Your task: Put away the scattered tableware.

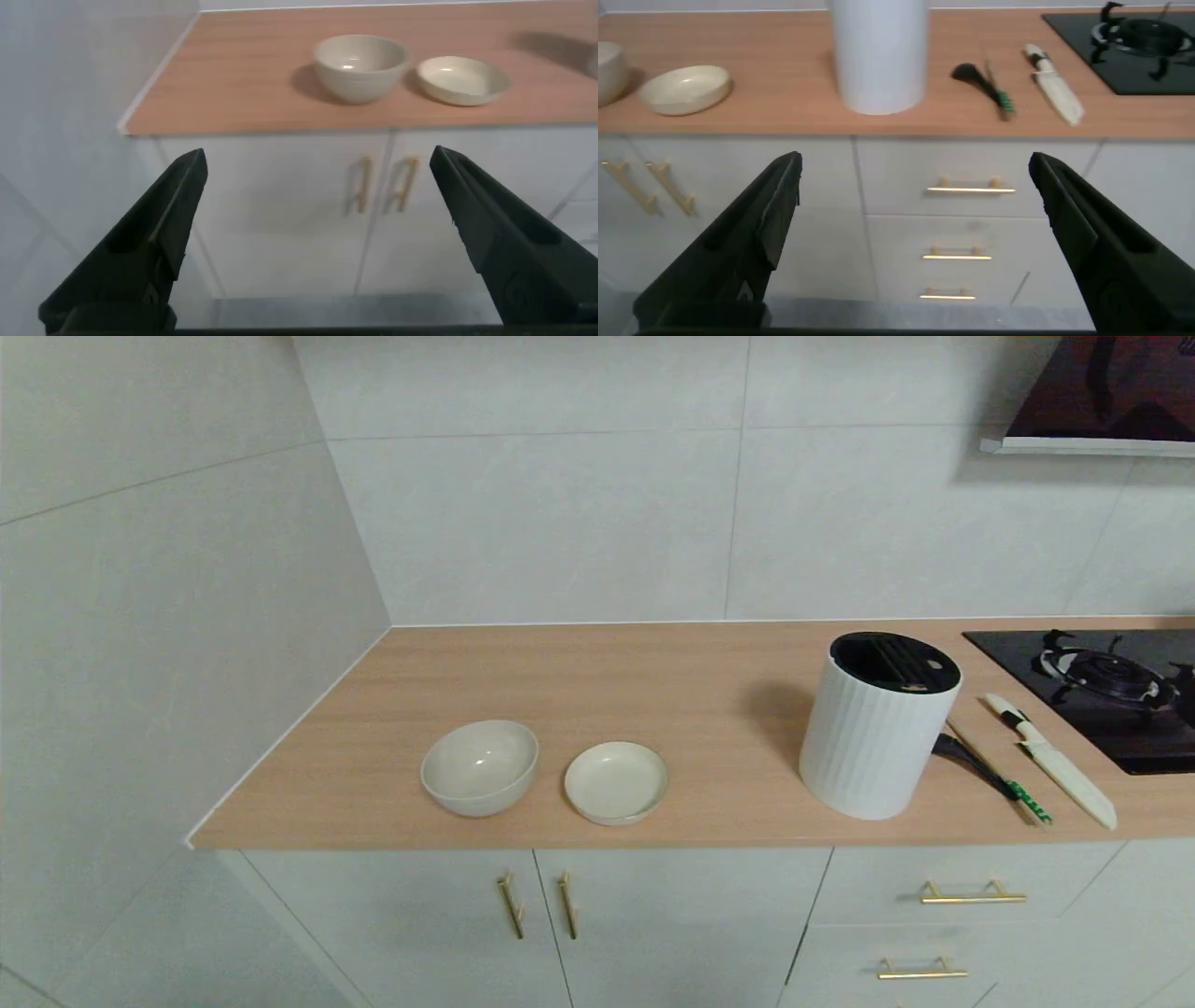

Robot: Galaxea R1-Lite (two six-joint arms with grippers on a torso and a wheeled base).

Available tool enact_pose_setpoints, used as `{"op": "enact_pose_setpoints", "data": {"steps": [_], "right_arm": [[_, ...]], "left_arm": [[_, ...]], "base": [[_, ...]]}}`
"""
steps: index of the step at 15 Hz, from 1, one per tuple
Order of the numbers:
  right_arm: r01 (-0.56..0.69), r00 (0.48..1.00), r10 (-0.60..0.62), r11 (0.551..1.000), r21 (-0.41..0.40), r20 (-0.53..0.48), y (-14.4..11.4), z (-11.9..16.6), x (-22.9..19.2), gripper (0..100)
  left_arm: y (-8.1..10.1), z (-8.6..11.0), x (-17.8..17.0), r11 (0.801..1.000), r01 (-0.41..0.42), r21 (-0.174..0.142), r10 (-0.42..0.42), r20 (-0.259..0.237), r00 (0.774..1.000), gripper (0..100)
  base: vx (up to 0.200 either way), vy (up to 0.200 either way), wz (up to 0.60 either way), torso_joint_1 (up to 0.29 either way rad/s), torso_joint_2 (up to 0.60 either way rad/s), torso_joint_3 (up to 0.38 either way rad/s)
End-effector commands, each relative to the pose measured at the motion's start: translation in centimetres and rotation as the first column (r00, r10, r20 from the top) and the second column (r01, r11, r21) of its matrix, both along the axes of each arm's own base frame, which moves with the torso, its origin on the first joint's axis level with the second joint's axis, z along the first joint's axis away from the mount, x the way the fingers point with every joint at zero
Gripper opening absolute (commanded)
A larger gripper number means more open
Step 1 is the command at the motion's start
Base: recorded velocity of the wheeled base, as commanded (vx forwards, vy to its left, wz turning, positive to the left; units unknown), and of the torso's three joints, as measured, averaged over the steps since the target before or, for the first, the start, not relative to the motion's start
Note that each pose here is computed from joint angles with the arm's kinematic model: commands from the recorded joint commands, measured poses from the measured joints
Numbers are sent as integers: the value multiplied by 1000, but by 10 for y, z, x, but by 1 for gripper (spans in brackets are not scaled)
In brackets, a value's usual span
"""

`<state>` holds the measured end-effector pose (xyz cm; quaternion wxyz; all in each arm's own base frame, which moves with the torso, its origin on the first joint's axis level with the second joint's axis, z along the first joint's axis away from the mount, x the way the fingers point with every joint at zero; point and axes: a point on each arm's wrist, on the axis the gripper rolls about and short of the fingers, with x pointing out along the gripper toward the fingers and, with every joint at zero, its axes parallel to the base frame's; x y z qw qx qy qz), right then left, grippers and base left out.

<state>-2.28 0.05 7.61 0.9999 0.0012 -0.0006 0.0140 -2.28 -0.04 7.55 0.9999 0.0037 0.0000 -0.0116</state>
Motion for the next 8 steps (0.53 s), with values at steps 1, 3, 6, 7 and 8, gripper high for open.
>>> {"op": "enact_pose_setpoints", "data": {"steps": [1, 3, 6, 7, 8], "right_arm": [[-1, 1000, 1, 1000, -1, 0, 0, 0, 0, 100], [-1, 1000, 1, 1000, -1, 0, 0, 0, 0, 100], [-1, 1000, 1, 1000, -1, 0, 0, 0, 0, 100], [-1, 1000, 1, 1000, -1, 0, 0, 0, 0, 100], [-1, 1000, 1, 1000, -1, 0, 0, 0, 0, 100]], "left_arm": [[0, 0, 0, 1000, 0, 0, 0, -2, 1000, 100], [0, 0, 0, 1000, 0, 0, 0, -2, 1000, 100], [0, 0, 0, 1000, 0, 0, 0, -2, 1000, 100], [0, 0, 0, 1000, 0, 0, 0, 0, 1000, 100], [0, 0, 0, 1000, 0, 0, 0, -2, 1000, 100]], "base": [[0, 200, 0, 2, 7, 7], [0, 200, 0, 2, 2, 9], [0, 200, 0, 6, 4, -2], [0, 200, 0, -2, -2, 2], [0, 200, 0, 2, 2, 2]]}}
